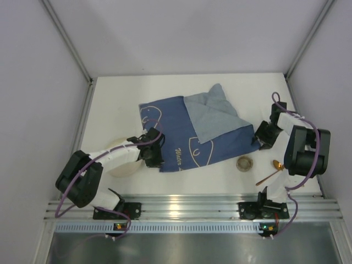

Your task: Set the dinner table for one person

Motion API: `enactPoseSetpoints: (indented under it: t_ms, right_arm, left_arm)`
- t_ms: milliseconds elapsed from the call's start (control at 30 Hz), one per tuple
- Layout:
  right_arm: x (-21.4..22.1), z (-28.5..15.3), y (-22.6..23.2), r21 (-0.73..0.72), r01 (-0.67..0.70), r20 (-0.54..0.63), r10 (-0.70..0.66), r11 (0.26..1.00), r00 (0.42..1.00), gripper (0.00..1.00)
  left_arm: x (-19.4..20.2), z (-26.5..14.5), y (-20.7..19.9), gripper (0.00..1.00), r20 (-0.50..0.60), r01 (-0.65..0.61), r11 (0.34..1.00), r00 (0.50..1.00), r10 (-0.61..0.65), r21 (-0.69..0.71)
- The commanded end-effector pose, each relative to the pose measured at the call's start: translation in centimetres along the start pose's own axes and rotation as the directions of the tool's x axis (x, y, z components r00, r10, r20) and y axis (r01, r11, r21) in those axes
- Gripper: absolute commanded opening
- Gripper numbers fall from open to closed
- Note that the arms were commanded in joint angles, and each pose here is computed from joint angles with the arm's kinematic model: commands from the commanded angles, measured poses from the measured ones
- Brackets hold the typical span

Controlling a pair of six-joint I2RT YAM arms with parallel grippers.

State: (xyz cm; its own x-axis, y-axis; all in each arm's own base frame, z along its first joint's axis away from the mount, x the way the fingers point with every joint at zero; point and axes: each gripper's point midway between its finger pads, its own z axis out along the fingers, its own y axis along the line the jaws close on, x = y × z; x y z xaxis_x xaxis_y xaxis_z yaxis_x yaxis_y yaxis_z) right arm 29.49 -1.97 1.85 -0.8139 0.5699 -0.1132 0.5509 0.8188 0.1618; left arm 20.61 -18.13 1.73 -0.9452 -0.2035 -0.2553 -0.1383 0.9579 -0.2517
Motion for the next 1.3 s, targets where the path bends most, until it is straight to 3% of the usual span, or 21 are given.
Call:
enactPoseSetpoints:
  t_ms: [0, 100, 200, 233, 367, 467, 600, 700, 767, 833, 867, 933, 967, 1033, 1067, 1100, 1133, 1167, 1200, 1233, 1267]
  right_arm:
    - [-1.1, 2.4, 2.3, -0.103, -0.007, 0.042, 0.011, 0.995, 0.999, 0.46]
    - [-1.3, 3.0, 2.9, -0.132, -0.004, 0.045, 0.010, 0.991, 0.999, 0.35]
    - [-1.4, 3.3, 3.8, -0.171, 0.005, 0.034, 0.001, 0.985, 0.999, 0.04]
    - [-1.5, 2.8, 4.1, -0.189, 0.010, 0.039, -0.003, 0.982, 0.999, 0.00]
    - [-2.8, -1.7, 6.1, -0.263, 0.047, 0.113, -0.018, 0.964, 0.993, 0.00]
    - [-5.3, -8.5, 8.9, -0.346, 0.089, 0.230, -0.008, 0.934, 0.973, 0.00]
    - [-9.9, -19.9, 13.3, -0.477, 0.141, 0.410, 0.078, 0.868, 0.909, 0.00]
    - [-12.7, -24.9, 16.5, -0.530, 0.208, 0.487, 0.094, 0.822, 0.868, 0.00]
    - [-15.5, -26.2, 18.8, -0.555, 0.231, 0.508, 0.106, 0.799, 0.855, 0.00]
    - [-17.6, -24.6, 20.7, -0.599, 0.198, 0.447, 0.119, 0.776, 0.887, 0.00]
    - [-18.9, -28.3, 22.2, -0.632, 0.254, 0.502, 0.137, 0.733, 0.854, 0.00]
    - [-20.2, -29.3, 23.8, -0.675, 0.266, 0.490, 0.149, 0.688, 0.859, 0.00]
    - [-20.5, -33.0, 24.5, -0.687, 0.332, 0.549, 0.163, 0.646, 0.820, 0.00]
    - [-20.0, -36.6, 24.8, -0.668, 0.421, 0.628, 0.162, 0.614, 0.761, 0.00]
    - [-19.7, -35.6, 24.2, -0.636, 0.437, 0.647, 0.132, 0.636, 0.751, 0.00]
    - [-18.2, -38.3, 23.2, -0.606, 0.474, 0.700, 0.145, 0.639, 0.699, 0.00]
    - [-18.0, -38.5, 22.7, -0.584, 0.489, 0.727, 0.148, 0.648, 0.671, 0.00]
    - [-17.5, -35.4, 21.6, -0.553, 0.467, 0.712, 0.101, 0.690, 0.695, 0.00]
    - [-16.1, -36.0, 20.6, -0.530, 0.467, 0.725, 0.092, 0.708, 0.683, 0.00]
    - [-15.2, -35.0, 20.5, -0.514, 0.464, 0.722, 0.072, 0.721, 0.688, 0.00]
    - [-14.0, -30.5, 19.7, -0.500, 0.426, 0.674, 0.031, 0.754, 0.738, 0.00]
  left_arm:
    - [0.4, -0.2, 1.6, 0.00, -0.024, -0.026, 0.997, 0.999, 0.024, -0.079]
    - [0.2, -0.4, 1.5, 0.00, -0.023, -0.034, 0.996, 0.999, 0.032, -0.078]
    - [-0.2, -0.5, 1.2, 0.00, -0.025, -0.052, 0.995, 0.998, 0.050, -0.080]
    - [-0.6, -0.8, 0.9, 0.00, -0.021, -0.058, 0.995, 0.998, 0.057, -0.082]
    - [-3.8, -3.4, -1.3, 0.00, 0.018, -0.094, 0.992, 0.995, 0.096, -0.088]
    - [-9.0, -7.8, -4.3, 0.00, 0.132, -0.121, 0.989, 0.983, 0.132, -0.089]
    - [-18.7, -15.5, -9.8, 0.00, 0.380, -0.141, 0.990, 0.915, 0.137, -0.019]
    - [-24.6, -18.3, -12.7, 0.00, 0.510, -0.112, 0.990, 0.859, 0.050, 0.091]
    - [-29.4, -18.6, -13.7, 0.00, 0.555, -0.043, 0.981, 0.829, -0.071, 0.190]
    - [-33.1, -19.1, -13.8, 0.00, 0.552, -0.008, 0.957, 0.818, -0.160, 0.289]
    - [-35.8, -20.3, -14.9, 0.00, 0.569, 0.002, 0.936, 0.794, -0.215, 0.351]
    - [-38.6, -22.7, -14.9, 0.00, 0.590, -0.010, 0.907, 0.762, -0.266, 0.422]
    - [-40.1, -25.6, -15.5, 0.00, 0.633, -0.048, 0.887, 0.718, -0.289, 0.459]
    - [-40.9, -31.3, -15.7, 0.00, 0.713, -0.134, 0.860, 0.629, -0.311, 0.493]
    - [-40.6, -31.0, -15.3, 0.00, 0.735, -0.159, 0.872, 0.620, -0.276, 0.462]
    - [-40.2, -31.5, -15.0, 0.00, 0.752, -0.177, 0.876, 0.604, -0.264, 0.449]
    - [-39.4, -35.5, -15.0, 0.00, 0.798, -0.236, 0.857, 0.535, -0.279, 0.458]
    - [-38.3, -31.4, -13.9, 0.00, 0.777, -0.215, 0.882, 0.588, -0.227, 0.420]
    - [-37.3, -30.6, -13.3, 0.00, 0.773, -0.214, 0.886, 0.596, -0.215, 0.412]
    - [-35.9, -33.6, -13.1, 0.00, 0.805, -0.259, 0.866, 0.544, -0.236, 0.428]
    - [-33.6, -27.9, -11.9, 0.00, 0.745, -0.226, 0.877, 0.638, -0.196, 0.424]
